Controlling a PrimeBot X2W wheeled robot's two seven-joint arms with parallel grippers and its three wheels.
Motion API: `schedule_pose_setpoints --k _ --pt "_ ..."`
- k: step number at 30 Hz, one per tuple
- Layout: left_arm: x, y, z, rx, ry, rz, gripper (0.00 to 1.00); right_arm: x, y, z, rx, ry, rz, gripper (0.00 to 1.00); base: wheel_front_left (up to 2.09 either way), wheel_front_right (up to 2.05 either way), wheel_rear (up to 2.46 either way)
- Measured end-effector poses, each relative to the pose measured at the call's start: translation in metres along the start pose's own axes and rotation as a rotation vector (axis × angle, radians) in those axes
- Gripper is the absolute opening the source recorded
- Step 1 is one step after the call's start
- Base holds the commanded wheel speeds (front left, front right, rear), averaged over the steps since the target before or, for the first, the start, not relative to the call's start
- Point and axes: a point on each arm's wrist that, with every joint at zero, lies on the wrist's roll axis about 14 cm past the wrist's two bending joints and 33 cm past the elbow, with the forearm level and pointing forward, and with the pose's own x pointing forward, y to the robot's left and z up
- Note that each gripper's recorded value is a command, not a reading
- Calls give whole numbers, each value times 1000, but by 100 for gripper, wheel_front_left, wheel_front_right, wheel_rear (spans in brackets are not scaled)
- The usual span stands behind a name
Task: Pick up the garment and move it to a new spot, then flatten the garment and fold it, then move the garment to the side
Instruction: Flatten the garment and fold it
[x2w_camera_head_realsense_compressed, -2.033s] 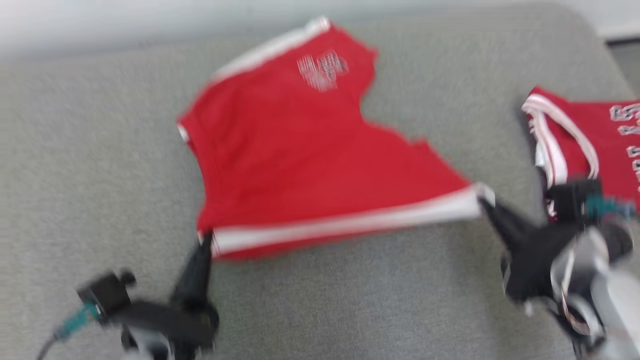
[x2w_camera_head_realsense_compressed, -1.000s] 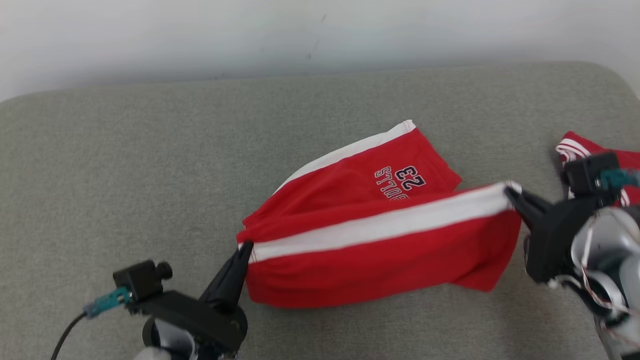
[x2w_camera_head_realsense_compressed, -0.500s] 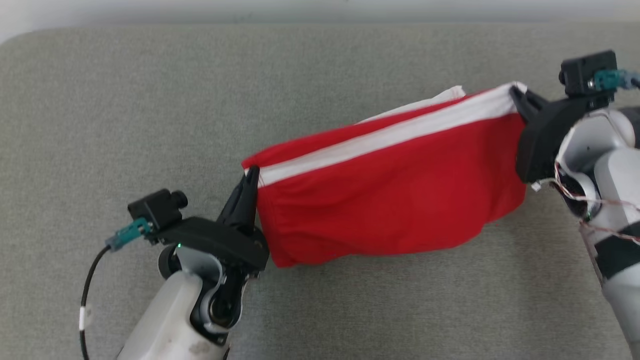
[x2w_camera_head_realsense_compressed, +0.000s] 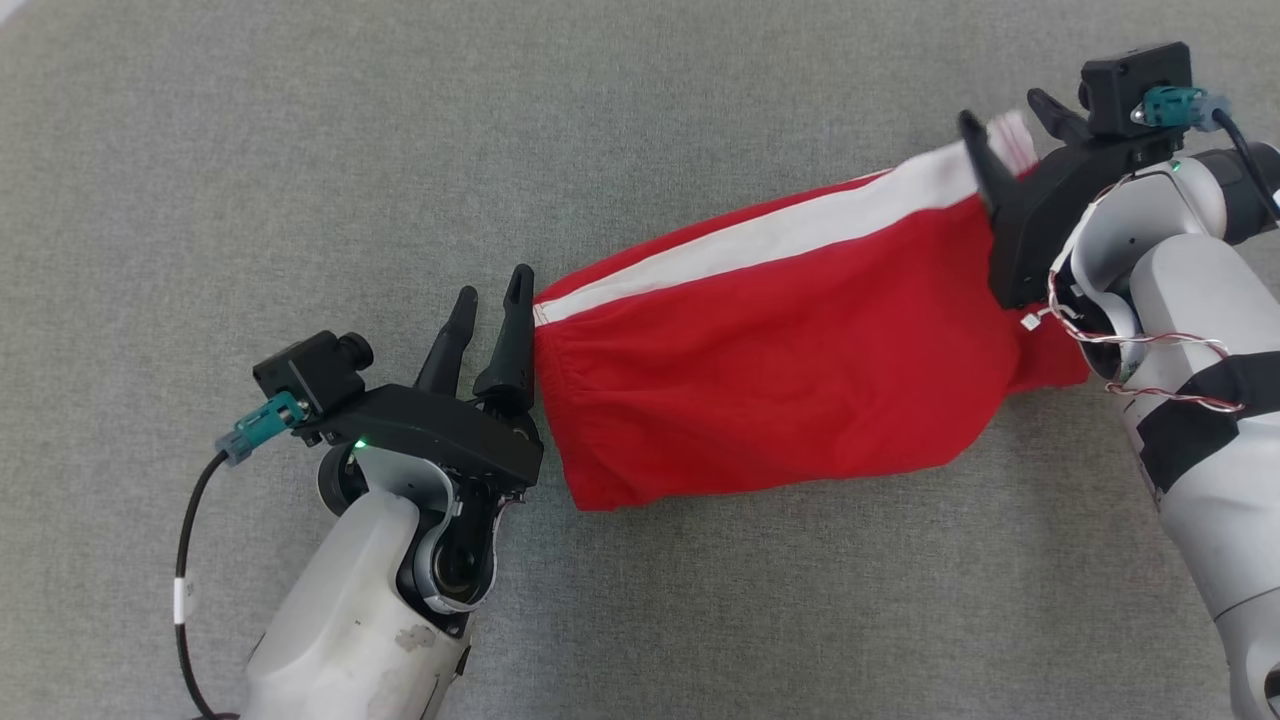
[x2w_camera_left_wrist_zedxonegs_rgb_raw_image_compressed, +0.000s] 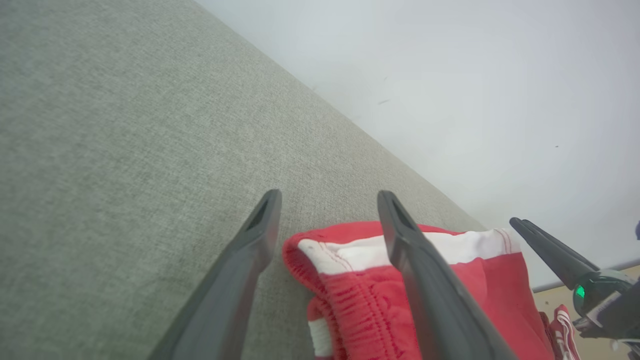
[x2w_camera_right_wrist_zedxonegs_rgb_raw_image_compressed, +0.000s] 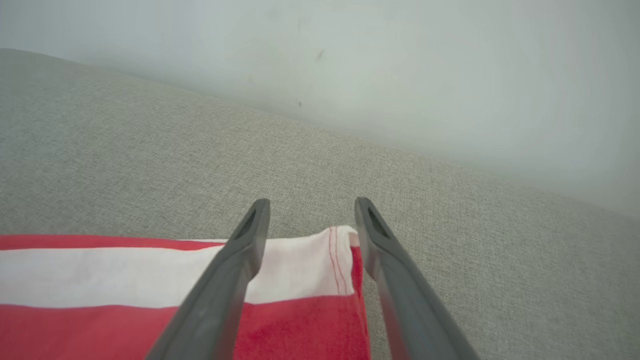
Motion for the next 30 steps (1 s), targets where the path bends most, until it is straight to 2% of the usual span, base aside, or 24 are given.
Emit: schedule_pose_setpoints --k 6,13,18,23,30 --pt "-4 -9 17 64 -58 -38 100 -8 4 19 11 -64 10 100 0 0 0" --pt "-35 -5 65 322 -212 -36 100 -32 -9 5 118 6 -15 100 0 0 0" --pt "-66 4 76 438 -266 -15 100 -49 -21 -14 184 70 -41 100 0 0 0" --pt "-88 22 84 503 -290 34 100 -51 -23 -33 253 120 -53 100 0 0 0" --pt "-113 50 80 527 -279 114 100 -44 -26 -63 320 200 -81 100 0 0 0"
